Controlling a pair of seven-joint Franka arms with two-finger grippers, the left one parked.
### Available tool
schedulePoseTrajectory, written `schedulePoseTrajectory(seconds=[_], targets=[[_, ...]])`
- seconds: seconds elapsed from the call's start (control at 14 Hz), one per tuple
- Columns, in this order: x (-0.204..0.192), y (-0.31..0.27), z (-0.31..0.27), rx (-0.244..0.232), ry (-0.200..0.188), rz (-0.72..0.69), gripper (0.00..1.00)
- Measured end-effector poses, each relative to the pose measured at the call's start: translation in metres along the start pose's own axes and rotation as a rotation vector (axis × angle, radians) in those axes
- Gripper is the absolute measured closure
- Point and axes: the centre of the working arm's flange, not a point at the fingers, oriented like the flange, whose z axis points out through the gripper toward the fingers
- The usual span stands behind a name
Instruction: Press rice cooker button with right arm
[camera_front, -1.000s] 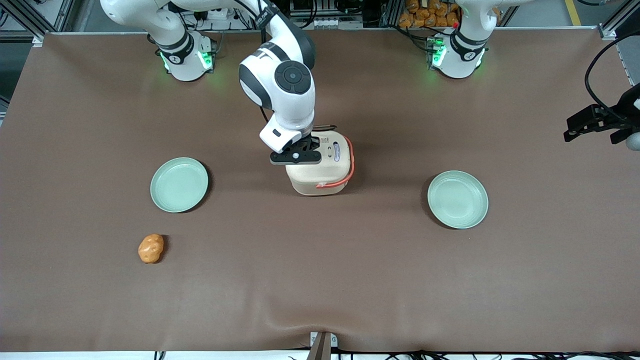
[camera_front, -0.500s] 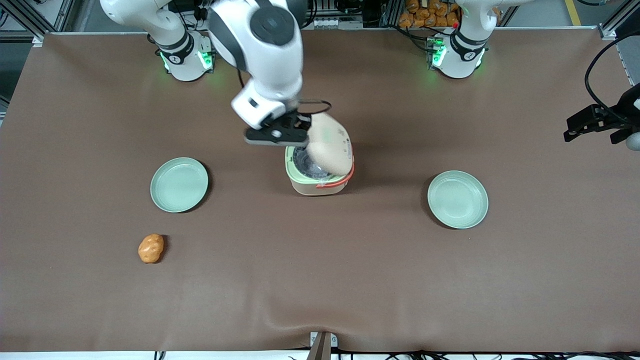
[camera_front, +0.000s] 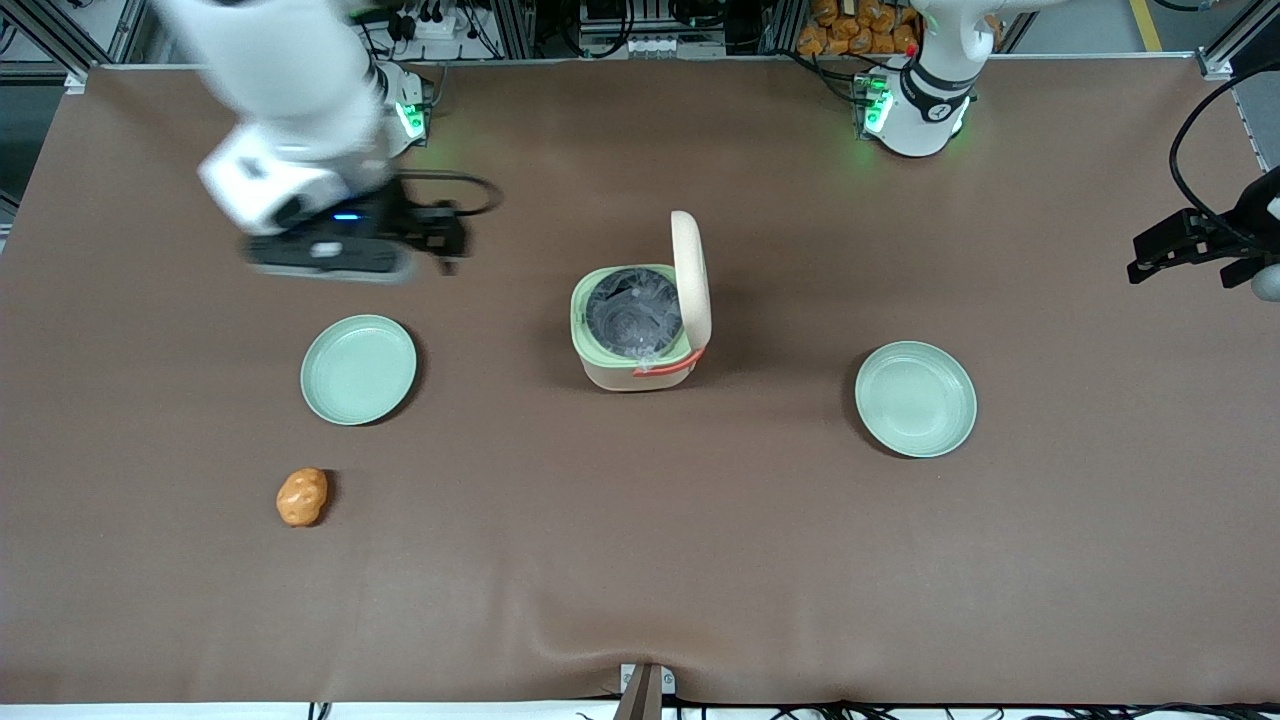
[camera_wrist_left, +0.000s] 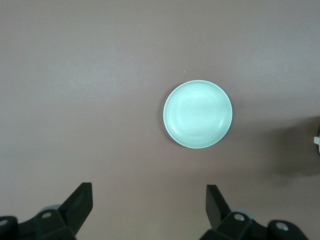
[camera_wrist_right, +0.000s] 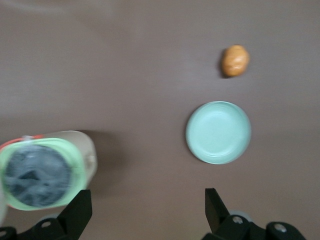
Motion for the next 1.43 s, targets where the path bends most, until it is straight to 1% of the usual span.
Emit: schedulePoseTrajectory(seconds=[0.14,0.36,0.57,0.71,0.93,1.21,1.43], targets=[[0.010,0.063,-0.011,-0.004,-0.026,0.003,0.00],[0.014,0.139,-0.026,0.005,-0.034,0.004,0.00],[0.011,0.191,-0.028,0.013,-0.045,0.014,0.00],[0.004,0.207,-0.023,0.019,-0.050,0.026,0.00],[-0.016,0.218,-0.012,0.030,-0.023,0.013,0.00],[-0.042,0.221,-0.005,0.036,-0.022,0.006,0.00],[-0.047,0.221,-0.003,0.039,-0.014,0.003,0.00]])
